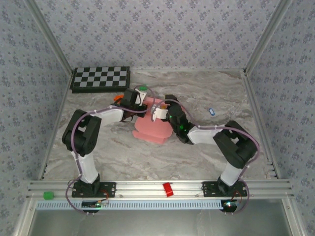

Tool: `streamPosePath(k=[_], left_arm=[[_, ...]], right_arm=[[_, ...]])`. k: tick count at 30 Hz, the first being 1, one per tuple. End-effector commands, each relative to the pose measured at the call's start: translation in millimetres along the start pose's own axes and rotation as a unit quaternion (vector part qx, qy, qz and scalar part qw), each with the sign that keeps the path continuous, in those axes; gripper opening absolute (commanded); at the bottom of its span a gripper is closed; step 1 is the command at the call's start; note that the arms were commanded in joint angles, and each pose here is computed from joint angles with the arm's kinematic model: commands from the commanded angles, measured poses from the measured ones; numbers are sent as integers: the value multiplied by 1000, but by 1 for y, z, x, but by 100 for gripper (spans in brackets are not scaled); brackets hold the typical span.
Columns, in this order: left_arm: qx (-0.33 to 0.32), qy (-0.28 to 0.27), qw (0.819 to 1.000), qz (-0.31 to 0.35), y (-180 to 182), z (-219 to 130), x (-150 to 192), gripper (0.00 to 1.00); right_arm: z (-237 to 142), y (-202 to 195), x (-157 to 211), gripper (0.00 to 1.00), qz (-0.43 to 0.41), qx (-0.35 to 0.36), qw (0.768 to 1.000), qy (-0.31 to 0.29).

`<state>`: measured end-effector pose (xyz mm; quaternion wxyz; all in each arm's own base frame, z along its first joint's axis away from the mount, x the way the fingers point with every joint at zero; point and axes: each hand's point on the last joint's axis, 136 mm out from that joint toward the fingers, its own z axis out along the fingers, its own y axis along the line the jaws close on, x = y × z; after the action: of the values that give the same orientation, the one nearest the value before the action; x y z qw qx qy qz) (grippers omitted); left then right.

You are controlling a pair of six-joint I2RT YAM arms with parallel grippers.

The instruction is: Fold the paper box

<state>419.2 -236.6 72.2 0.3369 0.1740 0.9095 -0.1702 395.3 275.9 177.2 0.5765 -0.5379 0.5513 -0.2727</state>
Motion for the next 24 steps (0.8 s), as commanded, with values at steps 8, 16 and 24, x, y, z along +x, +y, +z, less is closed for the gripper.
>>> streamPosePath(k=[8, 16, 24], left_arm=[[-94, -5, 989, -116, 20, -58, -4, 0], [-99, 32, 976, -191, 15, -85, 14, 0], [-102, 75, 970, -209, 8, -92, 29, 0]], right_arm=[[-33, -63, -6, 86, 283, -16, 955, 88], [-50, -73, 11, 85, 458, -91, 866, 176], [-48, -76, 18, 73, 570, -170, 786, 166]])
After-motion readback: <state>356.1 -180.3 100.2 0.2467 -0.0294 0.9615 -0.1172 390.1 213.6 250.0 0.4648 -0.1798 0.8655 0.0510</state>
